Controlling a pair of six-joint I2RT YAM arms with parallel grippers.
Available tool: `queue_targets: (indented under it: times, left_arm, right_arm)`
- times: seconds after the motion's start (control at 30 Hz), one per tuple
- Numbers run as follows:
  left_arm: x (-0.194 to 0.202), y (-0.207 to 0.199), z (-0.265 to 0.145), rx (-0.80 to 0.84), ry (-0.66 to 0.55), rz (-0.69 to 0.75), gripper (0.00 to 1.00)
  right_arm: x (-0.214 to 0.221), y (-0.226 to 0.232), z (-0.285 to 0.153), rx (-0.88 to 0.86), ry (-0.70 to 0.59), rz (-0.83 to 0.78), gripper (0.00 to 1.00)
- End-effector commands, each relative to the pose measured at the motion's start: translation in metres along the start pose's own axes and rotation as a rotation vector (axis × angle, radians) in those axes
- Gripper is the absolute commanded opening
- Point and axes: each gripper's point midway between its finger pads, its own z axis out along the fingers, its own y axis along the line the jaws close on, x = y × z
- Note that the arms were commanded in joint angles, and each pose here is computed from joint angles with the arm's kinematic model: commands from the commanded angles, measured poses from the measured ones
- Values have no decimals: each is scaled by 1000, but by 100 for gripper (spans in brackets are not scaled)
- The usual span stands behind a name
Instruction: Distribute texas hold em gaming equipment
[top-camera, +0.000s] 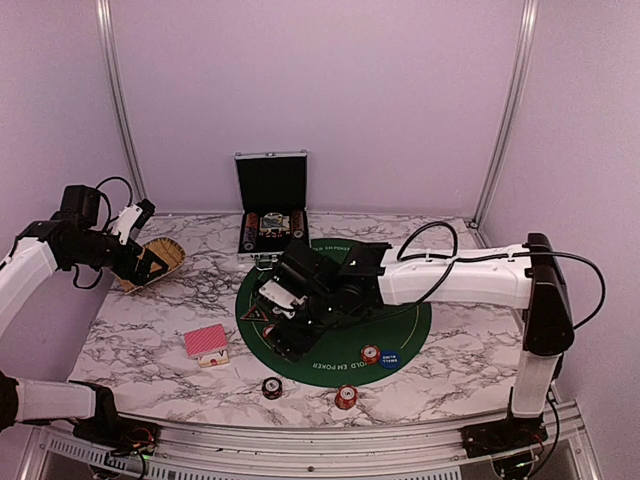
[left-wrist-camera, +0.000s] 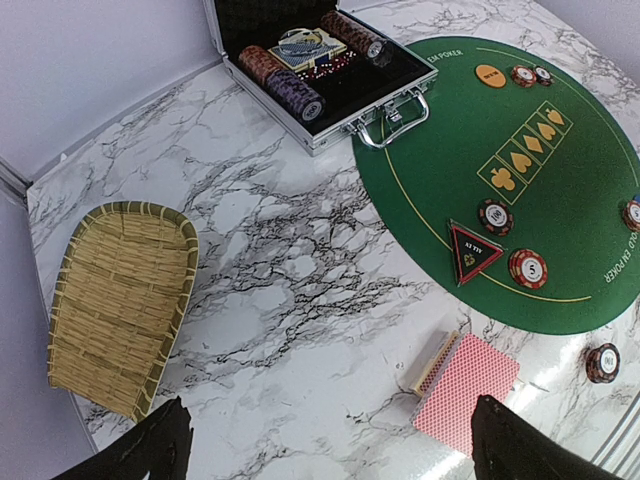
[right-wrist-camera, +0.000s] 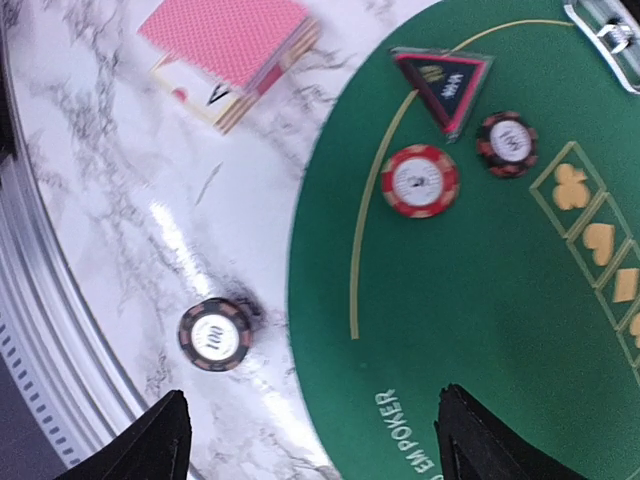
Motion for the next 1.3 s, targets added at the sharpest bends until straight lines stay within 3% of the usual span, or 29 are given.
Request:
queue_targets:
  times: [0.0,0.27,1.27]
  left_arm:
    - [3,-3,-2,12,10,-3,99]
    - [2,-3,-6,8,6,0,99]
    - [0,-4,-9,6,5,1,99]
  right_arm:
    - [16,46,14,-109,83,-80,85]
    - [26,70,43,-124,140,-164,87]
    - [39,71,82,-105,213,-215,60]
